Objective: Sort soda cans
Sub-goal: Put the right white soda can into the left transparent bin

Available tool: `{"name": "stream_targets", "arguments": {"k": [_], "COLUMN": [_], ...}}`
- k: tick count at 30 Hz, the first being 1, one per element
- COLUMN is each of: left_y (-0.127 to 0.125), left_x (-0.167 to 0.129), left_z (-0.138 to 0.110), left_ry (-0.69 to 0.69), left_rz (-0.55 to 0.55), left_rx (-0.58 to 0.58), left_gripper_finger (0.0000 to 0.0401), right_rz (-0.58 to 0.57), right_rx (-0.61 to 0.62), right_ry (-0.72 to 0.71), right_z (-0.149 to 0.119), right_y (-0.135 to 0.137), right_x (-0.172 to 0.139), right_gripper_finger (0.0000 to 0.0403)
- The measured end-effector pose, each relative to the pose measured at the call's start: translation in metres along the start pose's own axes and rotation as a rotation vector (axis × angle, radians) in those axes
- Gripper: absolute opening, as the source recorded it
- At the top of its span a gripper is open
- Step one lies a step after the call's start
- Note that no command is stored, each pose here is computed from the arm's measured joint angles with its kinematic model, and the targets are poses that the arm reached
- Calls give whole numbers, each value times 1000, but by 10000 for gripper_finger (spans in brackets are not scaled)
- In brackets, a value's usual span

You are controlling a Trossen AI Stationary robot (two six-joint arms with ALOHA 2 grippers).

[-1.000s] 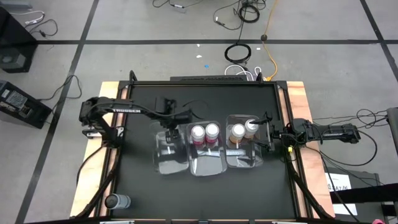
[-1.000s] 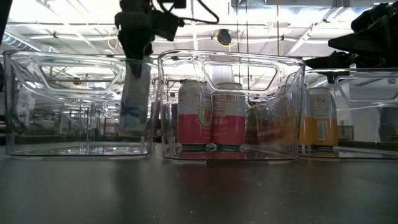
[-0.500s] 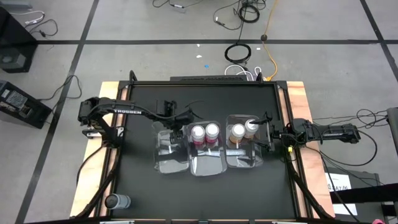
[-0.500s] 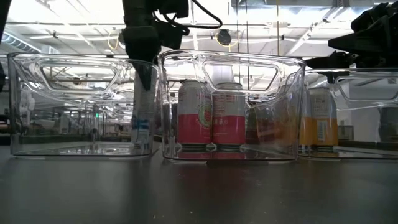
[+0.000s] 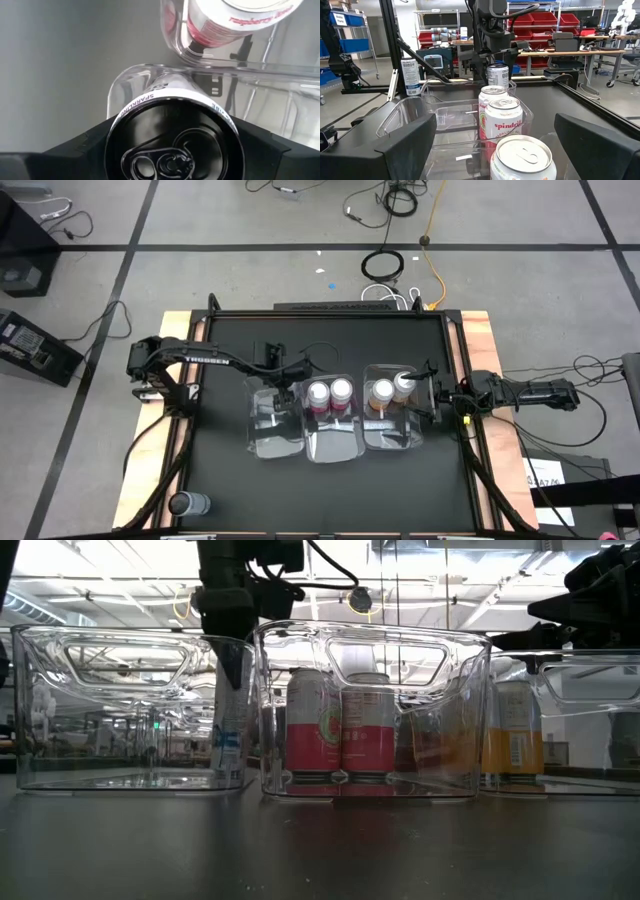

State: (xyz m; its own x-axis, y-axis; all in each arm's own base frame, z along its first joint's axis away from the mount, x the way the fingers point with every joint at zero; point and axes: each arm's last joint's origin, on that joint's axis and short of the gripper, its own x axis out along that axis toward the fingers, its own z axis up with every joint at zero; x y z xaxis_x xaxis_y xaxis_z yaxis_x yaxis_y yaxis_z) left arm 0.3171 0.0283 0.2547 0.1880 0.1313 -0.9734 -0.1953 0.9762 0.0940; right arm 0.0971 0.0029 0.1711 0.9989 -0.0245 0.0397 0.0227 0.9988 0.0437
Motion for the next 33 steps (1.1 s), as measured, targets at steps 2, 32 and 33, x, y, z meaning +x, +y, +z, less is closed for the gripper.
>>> {"name": "stream_targets", "arguments": {"k": [2,32,33], "left_y": [0,1,1], "left_x": [0,-10,-10], "left_z": [0,-6,-6], "left_ry": [0,20,20], "left_rz": [-3,-3,-3], "left_rx": [-1,41,41], "left_gripper_finger": [318,320,320], "right_rz": [0,0,0], "right_rx": [0,0,0], "right_ry": [0,0,0], "right_z": [0,0,0], "right_y": [0,0,0], "right_x": [0,0,0], "right_gripper_finger": [398,398,398]}}
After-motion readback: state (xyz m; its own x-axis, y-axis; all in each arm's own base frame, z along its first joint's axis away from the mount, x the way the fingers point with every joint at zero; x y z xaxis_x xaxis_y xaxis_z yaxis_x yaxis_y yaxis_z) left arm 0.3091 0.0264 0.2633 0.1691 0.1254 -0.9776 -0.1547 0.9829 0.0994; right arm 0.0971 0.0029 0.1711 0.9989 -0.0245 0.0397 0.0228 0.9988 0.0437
